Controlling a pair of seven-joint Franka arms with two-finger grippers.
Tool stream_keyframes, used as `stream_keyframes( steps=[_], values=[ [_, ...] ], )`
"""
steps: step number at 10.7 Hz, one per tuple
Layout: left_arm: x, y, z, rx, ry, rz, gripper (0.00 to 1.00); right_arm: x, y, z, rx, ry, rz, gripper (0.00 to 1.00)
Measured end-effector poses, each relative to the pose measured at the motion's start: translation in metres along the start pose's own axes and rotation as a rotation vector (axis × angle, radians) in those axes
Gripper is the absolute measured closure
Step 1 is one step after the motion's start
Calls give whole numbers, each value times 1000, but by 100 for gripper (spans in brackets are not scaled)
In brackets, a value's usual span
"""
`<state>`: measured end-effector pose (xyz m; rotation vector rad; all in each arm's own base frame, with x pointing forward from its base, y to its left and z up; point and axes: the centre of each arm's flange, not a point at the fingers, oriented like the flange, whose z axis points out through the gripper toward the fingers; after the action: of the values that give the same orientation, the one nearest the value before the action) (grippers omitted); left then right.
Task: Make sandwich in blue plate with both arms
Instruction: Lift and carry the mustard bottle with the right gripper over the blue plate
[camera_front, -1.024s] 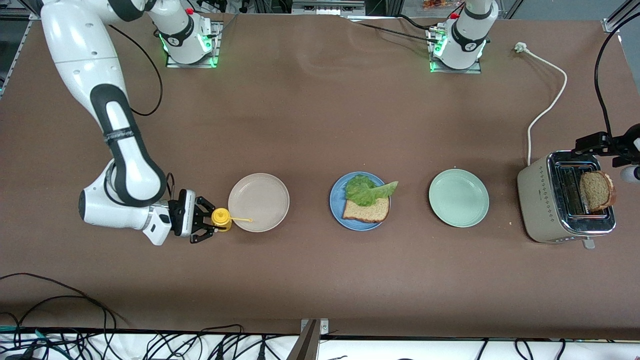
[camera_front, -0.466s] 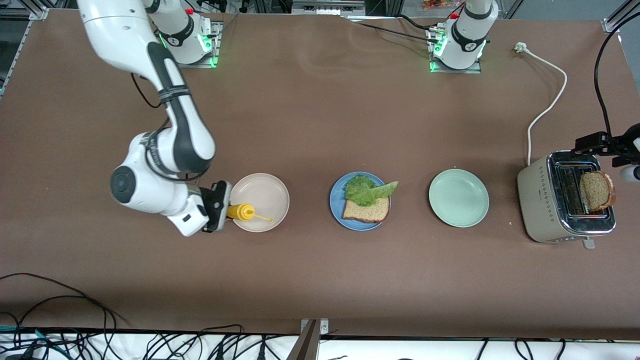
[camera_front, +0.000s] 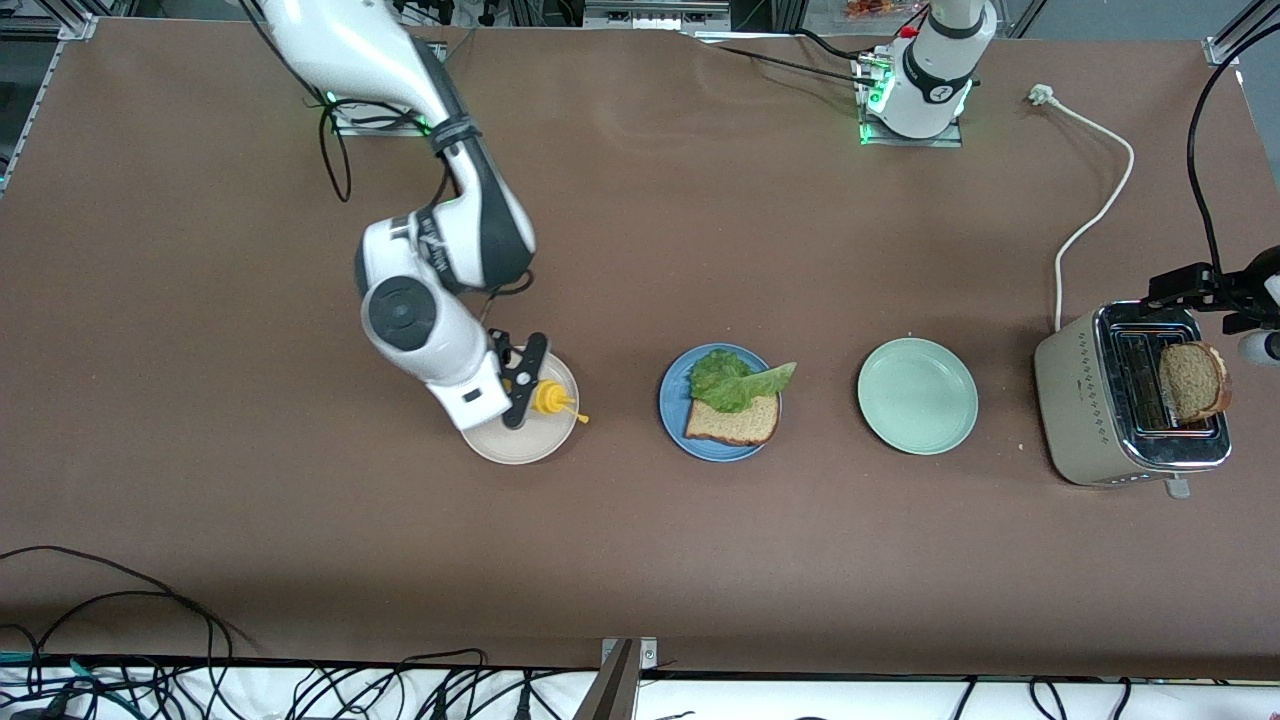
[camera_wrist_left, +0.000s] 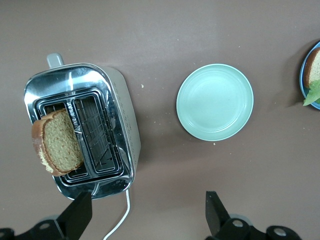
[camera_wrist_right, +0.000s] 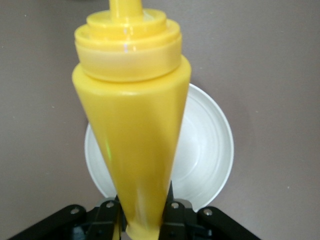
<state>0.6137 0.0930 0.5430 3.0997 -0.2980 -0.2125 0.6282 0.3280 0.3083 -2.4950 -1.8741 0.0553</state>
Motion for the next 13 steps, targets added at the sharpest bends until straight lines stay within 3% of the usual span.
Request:
stream_keyframes(
  steps=[3,7,9,13],
  values=[
    [0,0,0,0,0,1,0,52,-65,-24,-91,-224,11,72],
    [0,0,0,0,0,1,0,107,-130,-12,-237,-434,-2,72],
    [0,0,0,0,-1,0,0,131,-152,15,-308,-506,-16,72],
    [0,0,0,0,-1,0,0,154,-176,48,-392,-580,-52,72]
  ],
)
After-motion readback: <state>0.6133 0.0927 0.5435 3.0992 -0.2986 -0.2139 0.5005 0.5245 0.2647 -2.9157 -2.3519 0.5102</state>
